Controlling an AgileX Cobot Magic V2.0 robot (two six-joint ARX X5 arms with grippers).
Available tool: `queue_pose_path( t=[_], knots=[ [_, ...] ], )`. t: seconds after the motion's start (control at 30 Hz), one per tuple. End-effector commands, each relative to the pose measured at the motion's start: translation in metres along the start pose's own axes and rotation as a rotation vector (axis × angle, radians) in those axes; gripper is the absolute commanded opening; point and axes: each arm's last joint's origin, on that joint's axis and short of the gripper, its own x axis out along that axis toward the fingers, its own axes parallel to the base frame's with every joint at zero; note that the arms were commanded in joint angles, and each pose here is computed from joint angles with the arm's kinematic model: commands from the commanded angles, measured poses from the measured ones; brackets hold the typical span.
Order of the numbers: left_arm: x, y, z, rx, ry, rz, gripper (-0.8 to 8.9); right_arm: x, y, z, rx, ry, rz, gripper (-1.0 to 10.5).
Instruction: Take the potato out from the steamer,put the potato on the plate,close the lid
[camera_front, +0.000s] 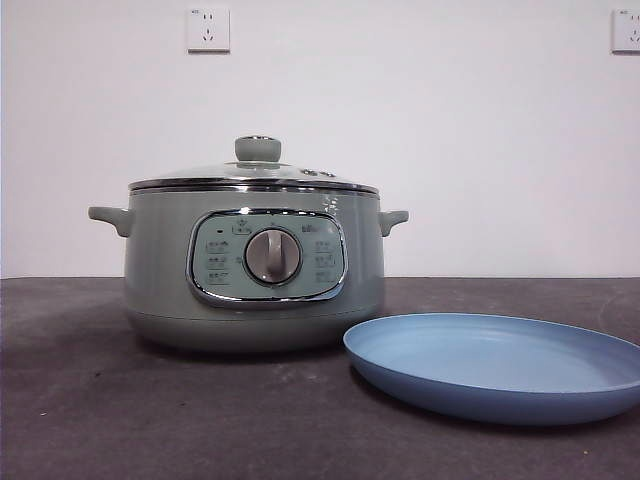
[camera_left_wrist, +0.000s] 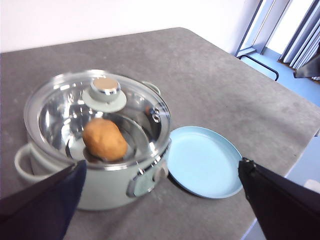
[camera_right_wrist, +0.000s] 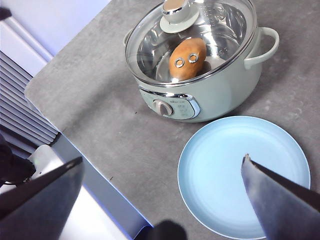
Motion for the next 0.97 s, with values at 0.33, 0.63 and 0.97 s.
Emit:
queue_pose_path(
  t=[0.33,0.63,0.97],
  knots=[
    [0.087,0.027,0.052,0.083,0.086,0.011,6.06,0.000,0.000,0.001,-0.003,-0.005,-0.001,6.3],
    [0.175,0.048,0.064,0.162,0.144,0.038,6.06,0.000,0.000,0.001,-0.003,-0.004,-0.001,6.3],
    [0.239,0.068,0.045,0.160,0.186,0.023,6.06,0.000,0.000,0.001,-0.002,-0.004,-0.003,6.3]
  ],
)
